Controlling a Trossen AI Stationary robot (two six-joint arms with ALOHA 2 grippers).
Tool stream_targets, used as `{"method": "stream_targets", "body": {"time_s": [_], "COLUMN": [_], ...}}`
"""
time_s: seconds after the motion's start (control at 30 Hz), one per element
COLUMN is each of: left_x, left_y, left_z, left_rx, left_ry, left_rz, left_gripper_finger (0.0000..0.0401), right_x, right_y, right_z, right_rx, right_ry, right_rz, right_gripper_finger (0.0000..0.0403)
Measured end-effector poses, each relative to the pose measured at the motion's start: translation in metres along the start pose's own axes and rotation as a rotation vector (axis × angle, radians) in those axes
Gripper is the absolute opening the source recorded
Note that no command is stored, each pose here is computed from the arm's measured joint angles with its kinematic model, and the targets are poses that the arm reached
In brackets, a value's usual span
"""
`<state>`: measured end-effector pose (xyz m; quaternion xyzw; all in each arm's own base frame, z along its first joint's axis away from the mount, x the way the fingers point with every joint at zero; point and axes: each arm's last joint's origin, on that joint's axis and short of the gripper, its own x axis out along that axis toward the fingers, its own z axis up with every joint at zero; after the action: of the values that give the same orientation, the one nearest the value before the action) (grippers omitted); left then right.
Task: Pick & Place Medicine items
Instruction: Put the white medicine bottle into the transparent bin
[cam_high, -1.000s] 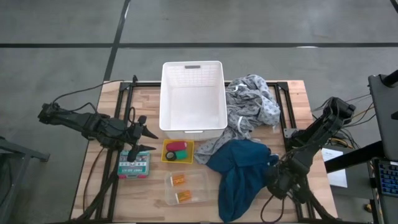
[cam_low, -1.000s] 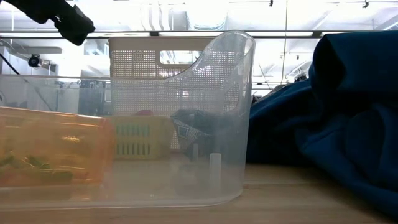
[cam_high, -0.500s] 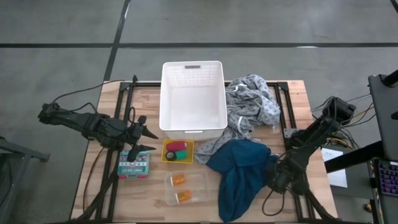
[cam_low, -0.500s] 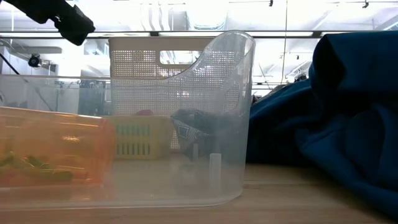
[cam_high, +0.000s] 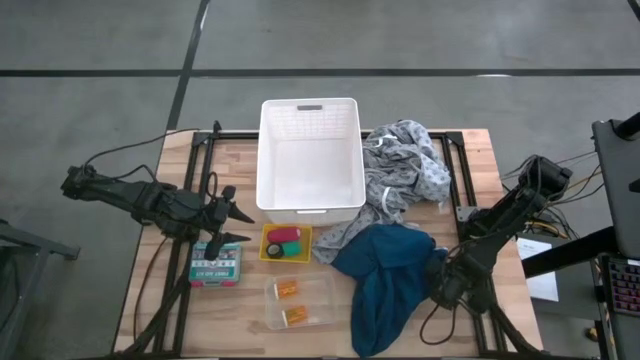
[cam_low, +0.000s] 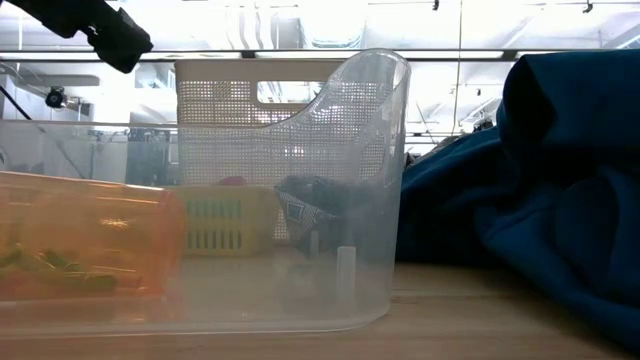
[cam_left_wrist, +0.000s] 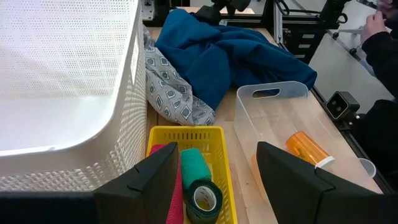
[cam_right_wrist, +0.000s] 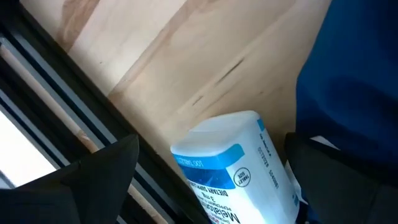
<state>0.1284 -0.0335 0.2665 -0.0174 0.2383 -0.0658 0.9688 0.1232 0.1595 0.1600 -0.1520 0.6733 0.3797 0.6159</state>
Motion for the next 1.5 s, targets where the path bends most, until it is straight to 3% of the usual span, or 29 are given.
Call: {"method": "stream_targets", "body": {"time_s": [0.4, 0.63, 0.87, 1.37, 1.5], "left_x": [0.000, 0.000, 0.000, 0.000, 0.000], "left_y": [0.000, 0.000, 0.000, 0.000, 0.000], "left_z": [0.000, 0.000, 0.000, 0.000, 0.000], "left_rx": [0.000, 0.000, 0.000, 0.000, 0.000], "left_ry": [0.000, 0.000, 0.000, 0.000, 0.000], "left_rz": [0.000, 0.000, 0.000, 0.000, 0.000], "left_gripper_finger": [0.0226, 0.0226, 0.0226, 0.0226, 0.0226], "right_x": [-0.001, -0.012, -0.010, -0.020, -0.022], "right_y": [-0.004, -0.013, -0.012, -0.016, -0.020], "right_z": [-0.001, 0.006, 0.001, 0.008, 0.004], "right_rx": [0.032, 0.160, 0.040, 0.010, 0.073], "right_ry": [0.001, -0.037, 0.010, -0.042, -0.005], "right_rz": [-0.019, -0.014, 0.105, 0.104, 0.104], "right_gripper_finger": [0.0400, 0.0400, 0.0400, 0.0400, 0.0400]}}
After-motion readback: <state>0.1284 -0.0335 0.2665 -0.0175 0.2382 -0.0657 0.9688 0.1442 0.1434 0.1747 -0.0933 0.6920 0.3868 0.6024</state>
